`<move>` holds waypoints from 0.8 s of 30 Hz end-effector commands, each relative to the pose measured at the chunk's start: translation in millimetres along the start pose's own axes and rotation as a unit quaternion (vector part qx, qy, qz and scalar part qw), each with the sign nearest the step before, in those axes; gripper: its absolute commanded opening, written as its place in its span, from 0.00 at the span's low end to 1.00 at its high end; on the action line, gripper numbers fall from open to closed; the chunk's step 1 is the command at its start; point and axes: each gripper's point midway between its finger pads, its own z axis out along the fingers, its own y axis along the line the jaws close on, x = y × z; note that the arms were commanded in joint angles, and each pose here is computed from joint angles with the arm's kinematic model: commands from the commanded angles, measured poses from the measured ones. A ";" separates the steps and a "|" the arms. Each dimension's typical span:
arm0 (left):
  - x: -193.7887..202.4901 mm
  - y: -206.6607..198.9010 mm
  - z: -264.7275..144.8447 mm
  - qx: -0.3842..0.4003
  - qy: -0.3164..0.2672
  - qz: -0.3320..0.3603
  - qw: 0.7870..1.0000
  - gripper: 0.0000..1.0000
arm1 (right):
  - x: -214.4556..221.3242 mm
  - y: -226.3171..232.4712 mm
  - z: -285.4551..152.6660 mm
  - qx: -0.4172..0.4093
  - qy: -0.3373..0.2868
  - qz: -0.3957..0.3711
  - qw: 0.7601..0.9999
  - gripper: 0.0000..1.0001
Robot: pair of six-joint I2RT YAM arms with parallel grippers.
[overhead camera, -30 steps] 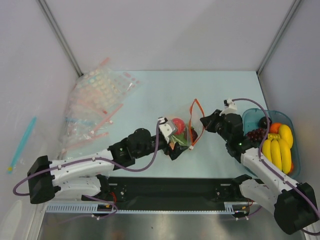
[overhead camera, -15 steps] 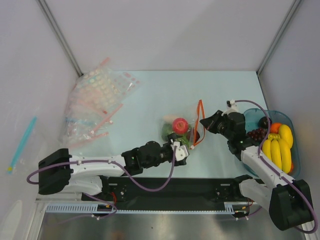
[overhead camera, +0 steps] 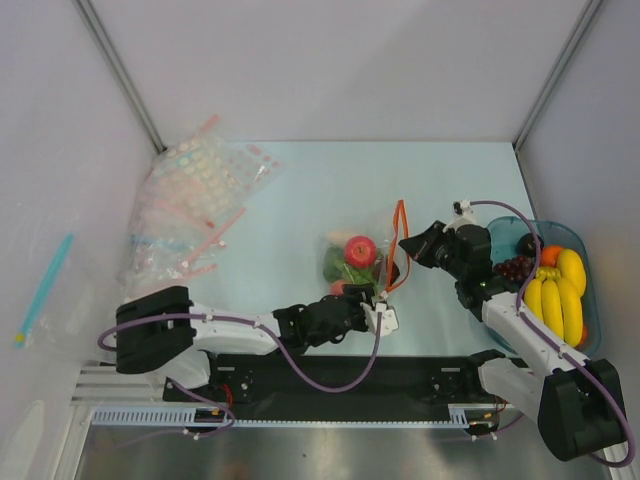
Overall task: Place the food in the zip-top bag and seal the zipper
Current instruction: Zip the zipper food storage bag at the center of the board.
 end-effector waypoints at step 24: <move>-54.1 33.9 -10.5 -0.038 -0.062 -0.039 0.997 0.00 | -22.1 17.1 -16.0 -0.025 -0.046 -0.033 0.998 0.07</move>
